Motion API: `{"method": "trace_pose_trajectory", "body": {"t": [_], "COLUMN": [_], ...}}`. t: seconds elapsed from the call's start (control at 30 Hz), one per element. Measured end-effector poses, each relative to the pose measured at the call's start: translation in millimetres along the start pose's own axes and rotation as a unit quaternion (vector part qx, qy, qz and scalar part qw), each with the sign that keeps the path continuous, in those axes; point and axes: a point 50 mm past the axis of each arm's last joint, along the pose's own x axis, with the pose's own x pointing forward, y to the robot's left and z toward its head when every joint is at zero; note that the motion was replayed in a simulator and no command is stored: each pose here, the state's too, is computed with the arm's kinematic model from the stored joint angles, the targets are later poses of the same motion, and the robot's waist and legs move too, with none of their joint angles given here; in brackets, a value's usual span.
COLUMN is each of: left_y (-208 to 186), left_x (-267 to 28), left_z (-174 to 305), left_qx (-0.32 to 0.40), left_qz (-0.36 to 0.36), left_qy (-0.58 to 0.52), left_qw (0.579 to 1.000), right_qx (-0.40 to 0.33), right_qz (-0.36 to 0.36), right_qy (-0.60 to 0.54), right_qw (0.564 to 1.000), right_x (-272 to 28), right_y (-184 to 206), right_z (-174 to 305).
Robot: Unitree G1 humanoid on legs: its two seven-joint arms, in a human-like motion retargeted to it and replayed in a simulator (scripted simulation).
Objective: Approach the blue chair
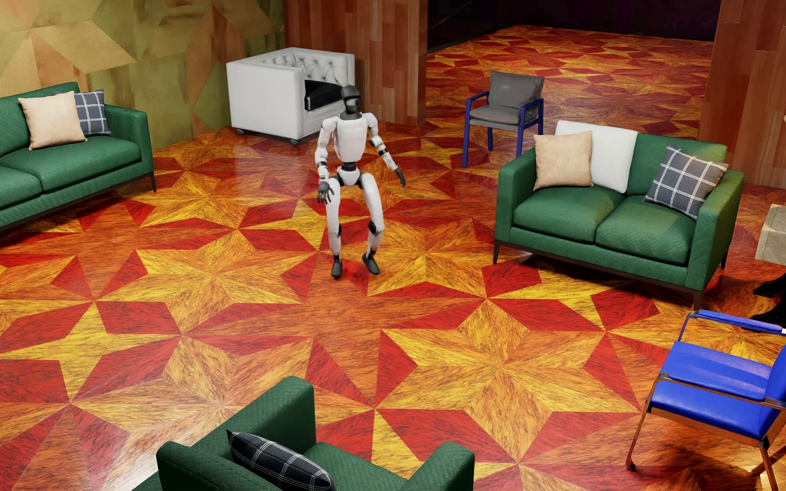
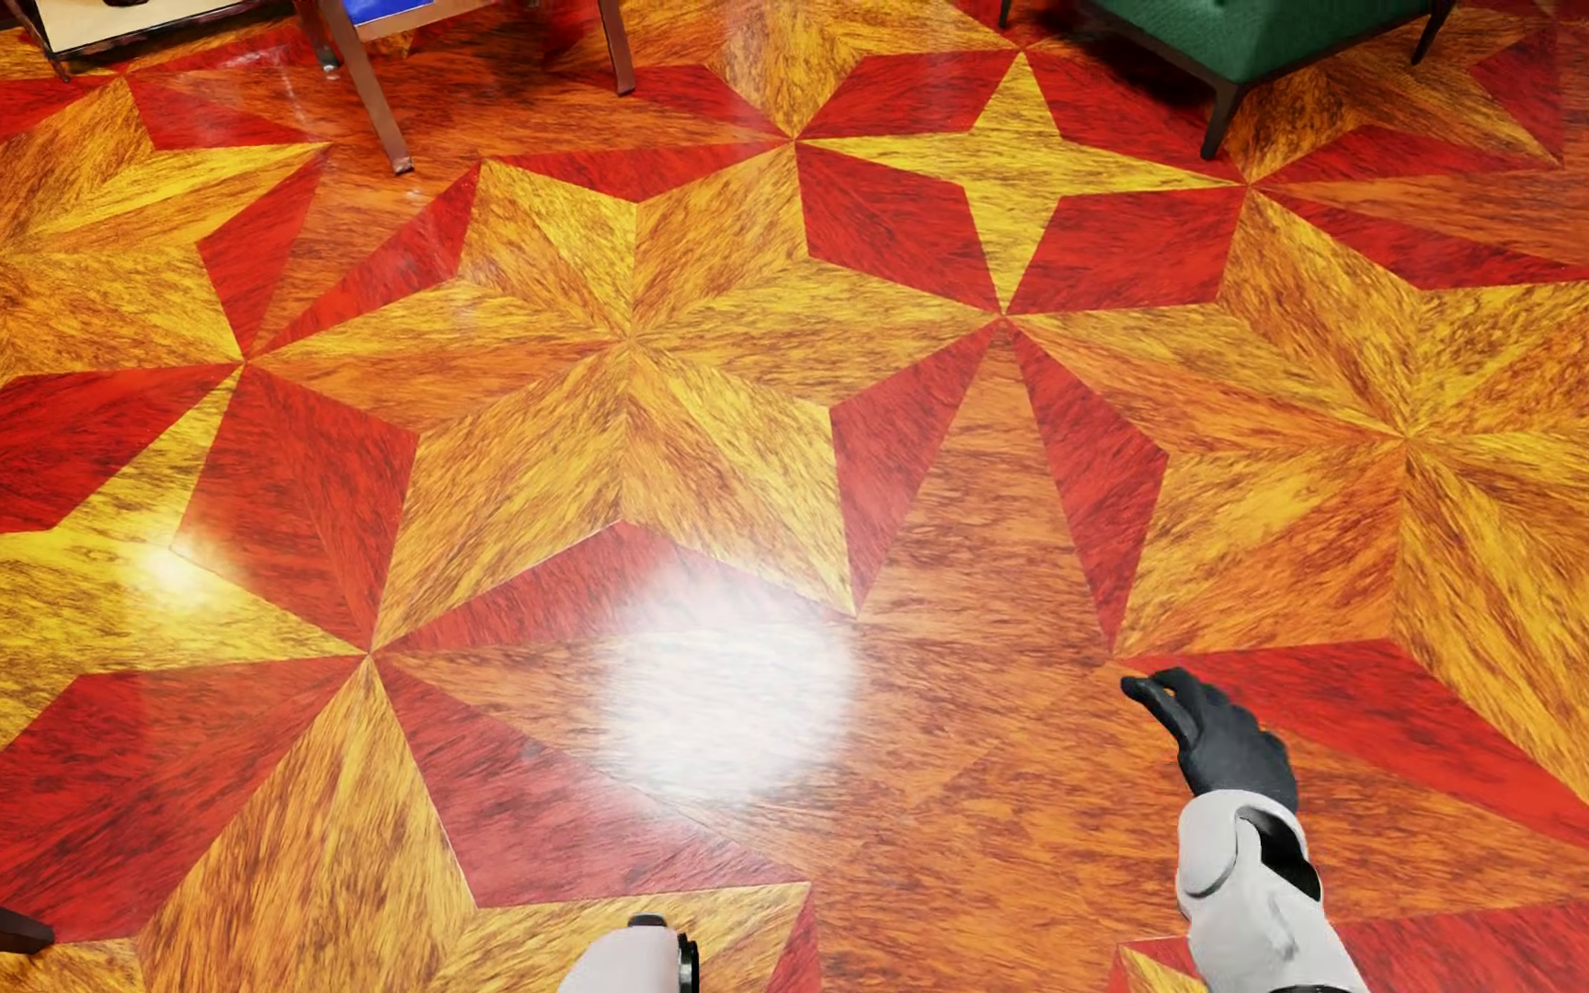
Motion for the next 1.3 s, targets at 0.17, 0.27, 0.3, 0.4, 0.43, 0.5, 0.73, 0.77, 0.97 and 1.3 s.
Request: {"method": "trace_pose_trajectory", "body": {"t": [0.17,0.27,0.3,0.4,0.43,0.5,0.73,0.77,0.97,1.3], "left_y": [-22.9,-76.6,-91.2,-122.3,-123.1,-114.1,-70.3,-63.9,-63.6,-81.6], "left_x": [-33.7,-51.0,-53.7,-61.5,-60.0,-48.8,-25.6,-24.3,-17.6,-27.1], "left_z": [-72.4,-75.5,-69.3,-36.6,-23.4,3.2,98.9,102.2,57.3,-11.5], "left_qx": [-0.132,-0.089,-0.065,-0.088,-0.097,-0.064,0.036,0.033,-0.011,0.004], "left_qz": [0.034,-0.081,-0.119,-0.202,-0.196,-0.163,-0.086,-0.074,-0.062,-0.144], "left_qy": [0.136,0.164,0.157,0.104,0.078,0.033,-0.173,-0.181,-0.065,0.061], "left_qw": [0.981,0.979,0.978,0.970,0.973,0.984,0.981,0.980,0.996,0.988], "right_qx": [-0.086,-0.026,-0.008,-0.092,-0.112,-0.101,-0.042,-0.023,-0.082,-0.006], "right_qz": [-0.026,-0.032,-0.003,0.189,0.245,0.308,0.464,0.455,0.523,0.205], "right_qy": [-0.143,-0.152,-0.133,-0.068,-0.024,0.096,0.328,0.357,0.299,-0.036], "right_qw": [0.986,0.987,0.991,0.975,0.963,0.941,0.822,0.816,0.794,0.978], "right_x": [34.8,21.9,15.2,-9.2,-18.6,-48.5,-206.4,-224.2,-215.9,-24.3], "right_y": [-57.7,-42.0,-23.3,50.1,71.1,108.9,163.6,165.6,178.7,84.7], "right_z": [114.9,116.4,103.2,66.4,48.9,2.7,-122.5,-128.8,-105.2,75.5]}}
